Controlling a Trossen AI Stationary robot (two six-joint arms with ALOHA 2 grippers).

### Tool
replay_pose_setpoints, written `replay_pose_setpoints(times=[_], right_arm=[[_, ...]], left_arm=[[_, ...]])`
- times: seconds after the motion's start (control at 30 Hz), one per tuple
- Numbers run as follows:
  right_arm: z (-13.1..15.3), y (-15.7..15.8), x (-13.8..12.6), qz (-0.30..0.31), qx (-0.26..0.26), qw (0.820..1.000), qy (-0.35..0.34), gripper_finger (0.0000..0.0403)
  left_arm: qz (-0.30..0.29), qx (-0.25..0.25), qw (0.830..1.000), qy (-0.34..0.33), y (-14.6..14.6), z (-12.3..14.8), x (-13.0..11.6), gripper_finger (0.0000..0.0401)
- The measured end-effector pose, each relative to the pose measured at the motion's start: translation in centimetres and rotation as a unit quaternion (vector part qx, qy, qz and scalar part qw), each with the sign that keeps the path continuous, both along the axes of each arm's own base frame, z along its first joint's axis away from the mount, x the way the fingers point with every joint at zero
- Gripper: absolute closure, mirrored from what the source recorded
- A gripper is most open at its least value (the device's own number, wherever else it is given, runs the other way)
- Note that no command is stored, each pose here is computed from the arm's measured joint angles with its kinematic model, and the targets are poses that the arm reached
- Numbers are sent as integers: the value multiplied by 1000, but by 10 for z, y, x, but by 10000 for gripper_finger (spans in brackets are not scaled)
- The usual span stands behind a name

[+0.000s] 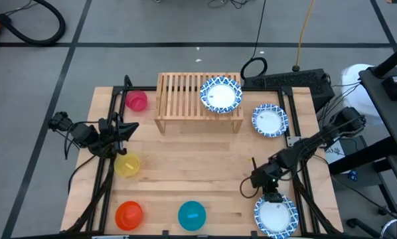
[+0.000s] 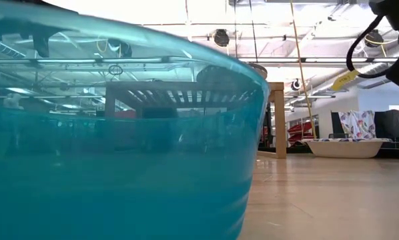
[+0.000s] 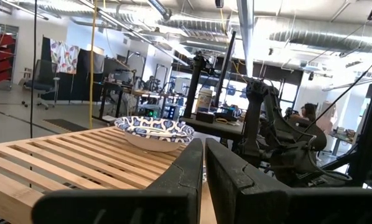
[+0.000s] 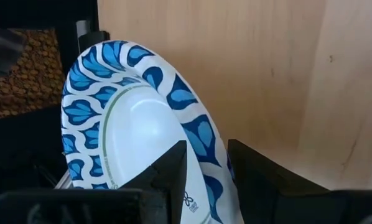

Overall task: Place and stack bowls onto a shelf
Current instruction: Stack the white bowl on top of the white bowl on the shelf

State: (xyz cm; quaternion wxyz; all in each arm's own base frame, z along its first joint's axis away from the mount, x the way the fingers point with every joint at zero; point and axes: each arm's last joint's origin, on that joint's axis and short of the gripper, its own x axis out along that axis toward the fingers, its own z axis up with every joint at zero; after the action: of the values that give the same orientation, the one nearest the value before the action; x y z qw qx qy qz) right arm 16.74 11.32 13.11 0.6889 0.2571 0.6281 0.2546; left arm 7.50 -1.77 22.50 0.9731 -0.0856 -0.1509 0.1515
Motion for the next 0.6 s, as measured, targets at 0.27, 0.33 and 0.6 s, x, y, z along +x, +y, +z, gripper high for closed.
replay_pose_setpoints(times=[0.27, 0.33, 0.6], right_arm=[[-1, 0, -1, 3, -2, 1000, -2, 359], [0, 0, -1, 3, 0, 1000, -2, 387], [1, -2, 5, -65, -2, 998, 13, 400]], left_arm=[[0, 0, 1000, 0, 0, 0, 0, 377], [0, 0, 1000, 0, 0, 0, 0, 377], [0, 0, 1000, 0, 0, 0, 0, 377]])
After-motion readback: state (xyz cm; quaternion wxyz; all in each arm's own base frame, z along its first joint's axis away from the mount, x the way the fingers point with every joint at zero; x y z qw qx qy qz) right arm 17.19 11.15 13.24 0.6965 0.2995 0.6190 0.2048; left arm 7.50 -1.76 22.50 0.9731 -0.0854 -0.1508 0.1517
